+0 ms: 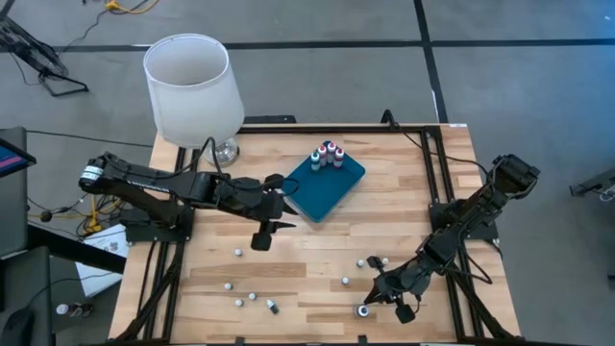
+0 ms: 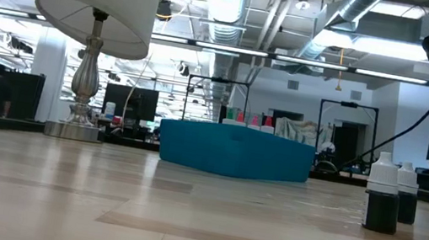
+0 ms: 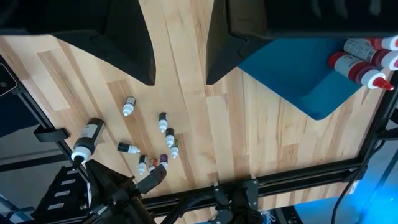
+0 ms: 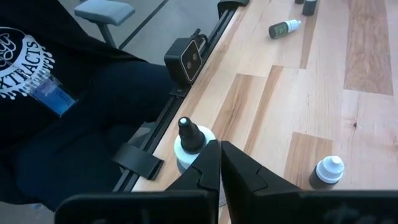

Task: Pick & Place food coloring
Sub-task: Put the large black food coloring bottle into the blue container

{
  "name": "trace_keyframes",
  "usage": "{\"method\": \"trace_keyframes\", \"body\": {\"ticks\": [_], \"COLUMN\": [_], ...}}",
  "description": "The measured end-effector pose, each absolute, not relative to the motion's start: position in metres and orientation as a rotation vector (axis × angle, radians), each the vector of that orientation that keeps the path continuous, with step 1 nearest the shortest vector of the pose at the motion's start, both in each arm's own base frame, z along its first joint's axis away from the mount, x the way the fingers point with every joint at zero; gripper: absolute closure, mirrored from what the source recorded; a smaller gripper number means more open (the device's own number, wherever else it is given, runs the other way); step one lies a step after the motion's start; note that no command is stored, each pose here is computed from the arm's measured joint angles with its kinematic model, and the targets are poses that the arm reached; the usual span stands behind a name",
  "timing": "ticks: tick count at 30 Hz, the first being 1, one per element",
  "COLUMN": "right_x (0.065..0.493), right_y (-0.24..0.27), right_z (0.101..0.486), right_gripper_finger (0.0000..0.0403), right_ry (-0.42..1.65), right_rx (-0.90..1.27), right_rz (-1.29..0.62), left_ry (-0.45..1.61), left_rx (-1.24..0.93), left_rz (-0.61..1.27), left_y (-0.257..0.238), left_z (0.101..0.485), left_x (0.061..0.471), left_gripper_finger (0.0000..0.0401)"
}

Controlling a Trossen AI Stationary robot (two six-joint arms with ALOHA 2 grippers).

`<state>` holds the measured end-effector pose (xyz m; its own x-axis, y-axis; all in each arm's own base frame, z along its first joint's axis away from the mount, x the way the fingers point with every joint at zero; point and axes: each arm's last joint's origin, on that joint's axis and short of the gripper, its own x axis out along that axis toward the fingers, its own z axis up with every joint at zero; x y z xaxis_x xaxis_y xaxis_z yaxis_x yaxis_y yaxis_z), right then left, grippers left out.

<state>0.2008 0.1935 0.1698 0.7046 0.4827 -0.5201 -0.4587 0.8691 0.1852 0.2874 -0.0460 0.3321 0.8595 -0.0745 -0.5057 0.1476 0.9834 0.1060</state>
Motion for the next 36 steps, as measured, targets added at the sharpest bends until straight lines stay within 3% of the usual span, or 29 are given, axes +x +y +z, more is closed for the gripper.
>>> {"method": "trace_keyframes", "body": {"ticks": [12,20,36], "right_x": [0.202,0.198,0.172], "right_y": [0.192,0.174,0.197], "right_z": [0.170,0.178,0.203], "right_gripper_finger": [0.0390,0.0342,0.0276], "right_ry": [0.594,0.633,0.520], "right_rx": [0.058,0.065,0.126], "right_rz": [0.498,0.344,0.509], "left_ry": [0.524,0.524,0.524], "left_rx": [0.143,0.143,0.142], "left_rz": [-0.117,-0.117,-0.112], "left_y": [-0.046,-0.046,-0.046], "left_z": [0.332,0.332,0.332], "left_x": [0.287,0.287,0.287], "left_gripper_finger": [0.0266,0.0266,0.0266]}}
